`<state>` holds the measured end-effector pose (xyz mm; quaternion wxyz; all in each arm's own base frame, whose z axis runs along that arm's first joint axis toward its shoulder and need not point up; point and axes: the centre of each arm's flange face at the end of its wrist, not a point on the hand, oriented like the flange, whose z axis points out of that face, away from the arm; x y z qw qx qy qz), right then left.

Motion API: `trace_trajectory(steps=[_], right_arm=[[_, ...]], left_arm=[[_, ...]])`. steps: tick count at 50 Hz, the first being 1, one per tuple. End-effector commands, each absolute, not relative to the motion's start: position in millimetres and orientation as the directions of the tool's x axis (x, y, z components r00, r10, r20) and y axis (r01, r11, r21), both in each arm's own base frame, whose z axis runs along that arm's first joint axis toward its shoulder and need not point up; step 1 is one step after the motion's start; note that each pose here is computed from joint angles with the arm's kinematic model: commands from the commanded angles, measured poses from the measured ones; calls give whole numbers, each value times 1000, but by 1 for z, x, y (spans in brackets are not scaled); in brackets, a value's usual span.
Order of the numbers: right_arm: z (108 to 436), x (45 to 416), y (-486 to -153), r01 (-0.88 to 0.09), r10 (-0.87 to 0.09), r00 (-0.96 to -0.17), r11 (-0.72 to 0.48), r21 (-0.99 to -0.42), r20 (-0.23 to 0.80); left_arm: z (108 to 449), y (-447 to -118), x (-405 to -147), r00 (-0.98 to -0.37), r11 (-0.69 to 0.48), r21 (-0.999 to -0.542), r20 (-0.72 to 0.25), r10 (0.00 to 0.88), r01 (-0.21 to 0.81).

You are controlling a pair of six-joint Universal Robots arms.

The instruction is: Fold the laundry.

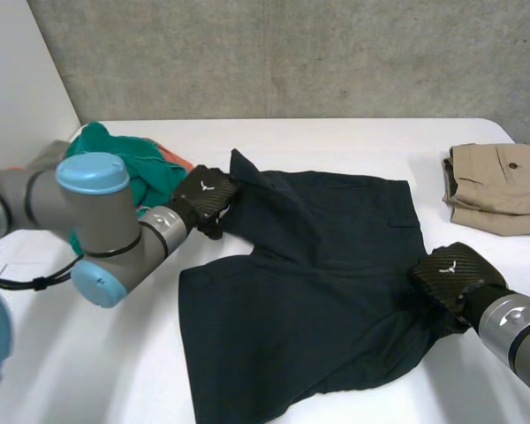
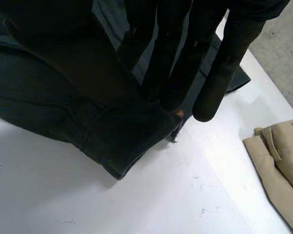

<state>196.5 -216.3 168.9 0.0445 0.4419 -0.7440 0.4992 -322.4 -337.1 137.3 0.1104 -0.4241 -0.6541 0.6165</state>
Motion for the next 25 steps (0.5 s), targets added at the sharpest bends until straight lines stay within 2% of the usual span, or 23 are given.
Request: trace_trajectory(steps=[1,25], right_arm=[[161,196,-219,-705,-617,-607,126,-698,501],[153,195,-222,-708,-623,-607,142,-692,493]], left_arm=[[113,-356,-329,-614,-91,-896,-369,697,435],[93,-372,-341,-619,-117,-895,-388,683,431]])
